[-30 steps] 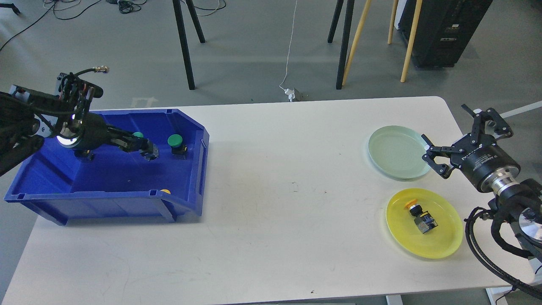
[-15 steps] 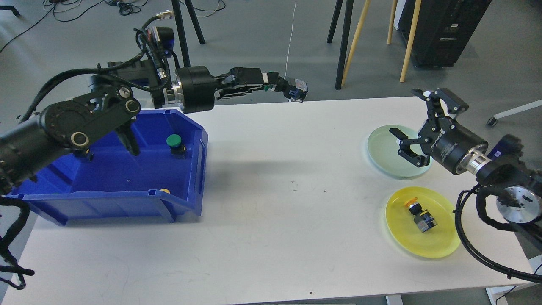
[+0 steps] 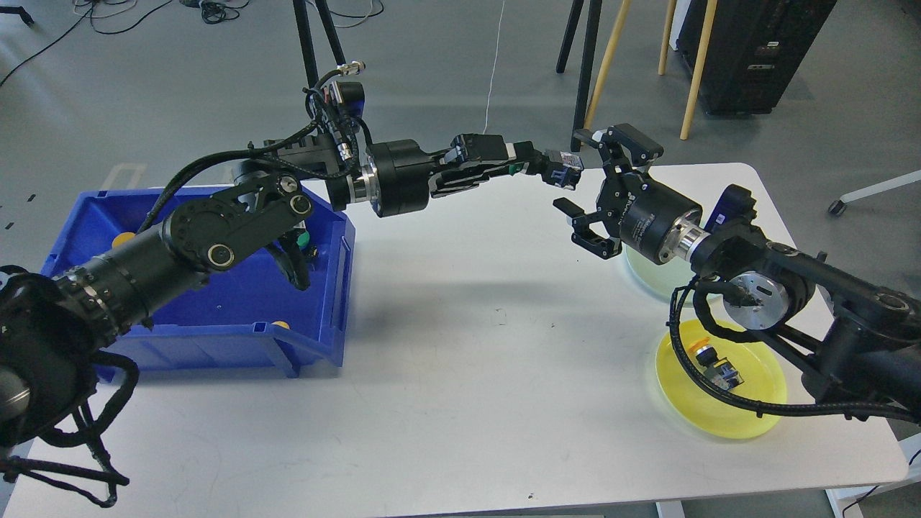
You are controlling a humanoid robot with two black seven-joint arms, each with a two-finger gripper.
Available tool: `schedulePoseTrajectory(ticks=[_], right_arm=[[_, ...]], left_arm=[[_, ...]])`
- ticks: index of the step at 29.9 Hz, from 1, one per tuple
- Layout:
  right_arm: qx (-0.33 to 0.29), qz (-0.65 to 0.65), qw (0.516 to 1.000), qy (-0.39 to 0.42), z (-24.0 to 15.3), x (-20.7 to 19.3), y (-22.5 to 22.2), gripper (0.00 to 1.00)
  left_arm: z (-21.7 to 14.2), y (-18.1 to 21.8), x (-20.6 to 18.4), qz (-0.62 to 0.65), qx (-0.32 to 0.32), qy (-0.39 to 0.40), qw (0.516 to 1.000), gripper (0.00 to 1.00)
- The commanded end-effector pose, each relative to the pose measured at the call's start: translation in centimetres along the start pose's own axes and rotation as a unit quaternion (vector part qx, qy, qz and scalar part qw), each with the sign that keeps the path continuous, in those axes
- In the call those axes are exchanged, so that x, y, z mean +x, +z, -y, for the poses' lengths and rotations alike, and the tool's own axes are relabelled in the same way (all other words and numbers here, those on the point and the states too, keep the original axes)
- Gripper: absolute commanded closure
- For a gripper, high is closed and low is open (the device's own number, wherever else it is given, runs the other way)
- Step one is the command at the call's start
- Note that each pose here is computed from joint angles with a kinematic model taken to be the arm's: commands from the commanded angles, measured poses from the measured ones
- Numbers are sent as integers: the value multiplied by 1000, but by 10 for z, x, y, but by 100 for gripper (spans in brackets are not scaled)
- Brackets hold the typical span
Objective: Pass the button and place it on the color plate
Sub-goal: 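Extend the green button toward the right gripper and hand it over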
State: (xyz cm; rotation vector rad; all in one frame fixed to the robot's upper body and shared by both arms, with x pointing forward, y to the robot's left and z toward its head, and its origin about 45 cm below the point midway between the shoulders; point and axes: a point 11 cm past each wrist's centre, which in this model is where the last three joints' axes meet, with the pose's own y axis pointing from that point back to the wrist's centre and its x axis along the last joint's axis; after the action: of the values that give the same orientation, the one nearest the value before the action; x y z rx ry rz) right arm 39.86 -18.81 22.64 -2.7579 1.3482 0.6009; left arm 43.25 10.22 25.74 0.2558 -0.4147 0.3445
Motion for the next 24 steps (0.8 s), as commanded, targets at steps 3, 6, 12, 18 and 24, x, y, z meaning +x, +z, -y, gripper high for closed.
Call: schedulePoseTrajectory(ticks=[3,6,12,18,24], right_arm=[[14,10,999,-36,3,-13,-3,3],[24,10,999,-43,2,-14,-6,5],[24,11,999,-44,3,-15,-6,15],[24,11,999,-46,3,-16,-5,58],[23,14,998,-48,2,-16,-3,93]], left_arm=[[-2,-4,2,-1,5,4,1000,96],[-2,-4,1,-1,6,3,1000,96],[-5,-6,3,-1,9,6,1000,95],[-5,-8,2,-4,11,7,1000,95],[-8,-12,2,-7,15,9,1000,95]])
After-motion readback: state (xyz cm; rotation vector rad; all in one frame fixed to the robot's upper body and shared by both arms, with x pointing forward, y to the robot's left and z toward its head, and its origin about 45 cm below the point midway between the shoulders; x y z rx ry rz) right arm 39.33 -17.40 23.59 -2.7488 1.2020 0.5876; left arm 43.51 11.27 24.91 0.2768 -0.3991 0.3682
